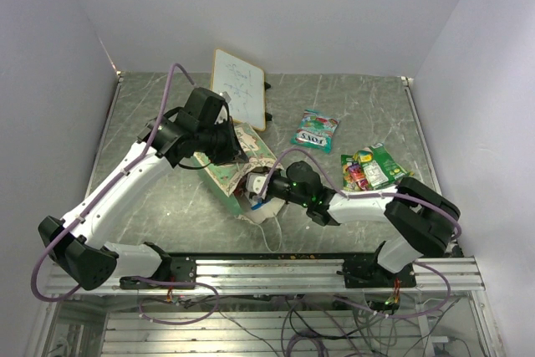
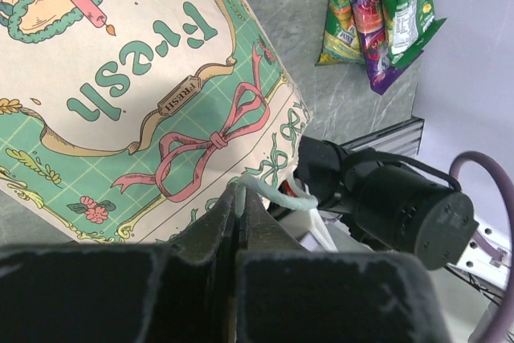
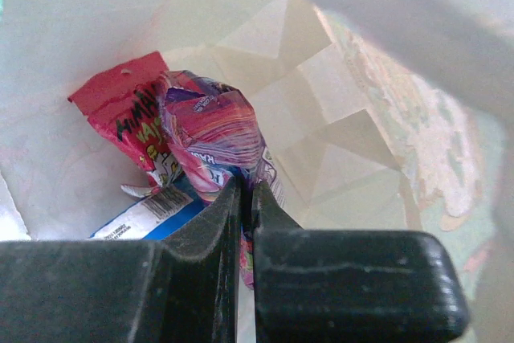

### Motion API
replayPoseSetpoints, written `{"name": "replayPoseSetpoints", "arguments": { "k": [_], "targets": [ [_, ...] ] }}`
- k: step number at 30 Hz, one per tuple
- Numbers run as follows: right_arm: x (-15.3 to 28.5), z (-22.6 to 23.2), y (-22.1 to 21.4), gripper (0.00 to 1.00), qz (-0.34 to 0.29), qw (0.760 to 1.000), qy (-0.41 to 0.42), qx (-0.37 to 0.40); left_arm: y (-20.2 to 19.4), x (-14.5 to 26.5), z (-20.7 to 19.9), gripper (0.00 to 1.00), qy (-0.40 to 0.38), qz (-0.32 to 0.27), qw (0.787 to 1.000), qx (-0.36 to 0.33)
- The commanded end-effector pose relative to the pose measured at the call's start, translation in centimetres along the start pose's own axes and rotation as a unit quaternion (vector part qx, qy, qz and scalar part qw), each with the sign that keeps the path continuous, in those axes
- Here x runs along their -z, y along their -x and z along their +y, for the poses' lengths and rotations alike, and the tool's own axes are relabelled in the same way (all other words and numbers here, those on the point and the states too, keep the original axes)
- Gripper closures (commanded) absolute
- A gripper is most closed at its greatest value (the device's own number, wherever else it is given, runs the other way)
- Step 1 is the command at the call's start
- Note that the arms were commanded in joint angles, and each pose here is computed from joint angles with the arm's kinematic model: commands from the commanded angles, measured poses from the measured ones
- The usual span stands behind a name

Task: Take the snacks out of the paper bag
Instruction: Pick up the snack from the paper bag.

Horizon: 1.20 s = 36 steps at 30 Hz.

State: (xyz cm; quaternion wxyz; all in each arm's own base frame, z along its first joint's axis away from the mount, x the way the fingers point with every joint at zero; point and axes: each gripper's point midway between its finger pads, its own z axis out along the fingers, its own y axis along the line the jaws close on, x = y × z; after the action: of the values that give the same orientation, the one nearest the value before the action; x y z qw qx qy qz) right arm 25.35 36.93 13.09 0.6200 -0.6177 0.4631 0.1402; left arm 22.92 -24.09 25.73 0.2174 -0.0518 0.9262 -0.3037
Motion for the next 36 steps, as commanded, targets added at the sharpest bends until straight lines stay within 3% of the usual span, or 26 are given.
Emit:
{"name": "replayPoseSetpoints", "arguments": {
  "k": [1,7,14,21,28,36],
  "targets": [
    [0.6,-2.3,3.2,1.0,-0.033,0.998,-0.045,-0.009,0.9,0.4,-1.2,0.93,-0.028,-0.003,1.0,0.006],
    [2.2,-3.8,5.4,1.0,-0.03,0.997,-0.072,-0.006,1.8,0.9,-1.3,0.93,-0.029,-0.013,0.999,0.008],
    [5.7,-2.5,7.7,1.0,-0.027,0.999,-0.007,-0.015,2.5,0.8,-1.1,0.93,-0.035,-0.023,0.999,0.018],
    [10.4,0.5,11.0,1.0,-0.017,0.987,0.098,-0.129,2.5,-0.2,-0.8,0.93,-0.042,-0.024,0.999,0.023],
    [15.3,-3.8,14.2,1.0,0.009,0.981,0.022,-0.195,2.4,-1.5,1.3,0.93,-0.008,-0.03,0.999,0.012],
    [18.8,-13.5,16.5,1.0,0.064,0.984,-0.124,-0.113,2.7,-3.0,3.2,0.93,0.03,-0.018,0.999,0.001]
  ]
}}
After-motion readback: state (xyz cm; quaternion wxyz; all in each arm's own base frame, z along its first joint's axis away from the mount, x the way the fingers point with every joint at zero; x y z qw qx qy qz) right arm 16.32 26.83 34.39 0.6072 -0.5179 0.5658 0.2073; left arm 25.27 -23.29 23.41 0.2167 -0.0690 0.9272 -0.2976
